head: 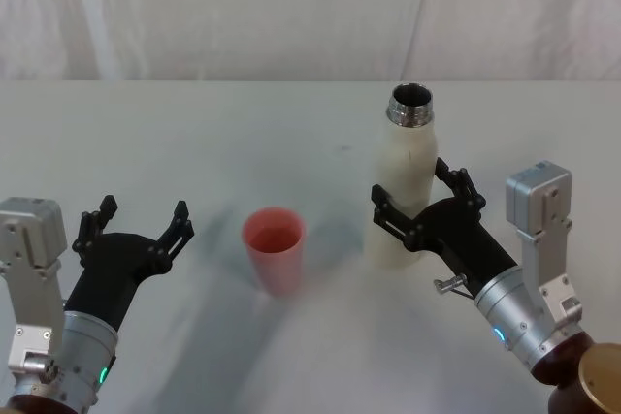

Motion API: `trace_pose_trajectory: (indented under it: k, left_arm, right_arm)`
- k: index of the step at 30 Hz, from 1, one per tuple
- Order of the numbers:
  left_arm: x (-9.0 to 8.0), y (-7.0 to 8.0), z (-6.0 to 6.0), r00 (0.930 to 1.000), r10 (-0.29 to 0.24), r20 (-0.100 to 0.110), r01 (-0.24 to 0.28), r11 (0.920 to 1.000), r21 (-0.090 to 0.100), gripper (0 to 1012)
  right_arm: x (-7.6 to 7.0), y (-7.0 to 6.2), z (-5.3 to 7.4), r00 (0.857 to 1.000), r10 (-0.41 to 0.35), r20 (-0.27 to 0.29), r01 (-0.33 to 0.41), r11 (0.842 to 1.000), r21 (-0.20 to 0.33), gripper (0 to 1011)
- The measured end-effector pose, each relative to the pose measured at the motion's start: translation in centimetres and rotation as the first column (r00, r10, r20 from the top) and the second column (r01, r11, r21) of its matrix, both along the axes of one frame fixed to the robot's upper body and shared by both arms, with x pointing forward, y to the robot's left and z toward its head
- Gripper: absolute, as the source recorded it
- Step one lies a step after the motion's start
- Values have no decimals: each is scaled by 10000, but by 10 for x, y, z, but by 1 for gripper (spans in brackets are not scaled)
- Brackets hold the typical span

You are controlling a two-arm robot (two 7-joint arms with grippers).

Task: Grasp the thermos with one hand and pour water into the cup lid.

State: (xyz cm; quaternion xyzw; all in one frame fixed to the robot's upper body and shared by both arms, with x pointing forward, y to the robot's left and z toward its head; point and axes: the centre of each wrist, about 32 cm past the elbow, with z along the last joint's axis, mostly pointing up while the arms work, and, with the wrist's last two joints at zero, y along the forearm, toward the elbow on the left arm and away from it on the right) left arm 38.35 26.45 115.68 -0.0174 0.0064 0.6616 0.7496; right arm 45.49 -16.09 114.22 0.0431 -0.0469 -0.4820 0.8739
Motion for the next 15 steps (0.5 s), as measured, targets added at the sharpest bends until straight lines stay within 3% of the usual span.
trace_pose_trajectory:
  k: [15]
  left_arm:
    - [0, 0, 0, 10000, 0, 0, 0, 10000, 0, 1001]
  right_arm:
    - [-6, -3, -2, 9999, -12, -117, 13, 10000, 8, 1003]
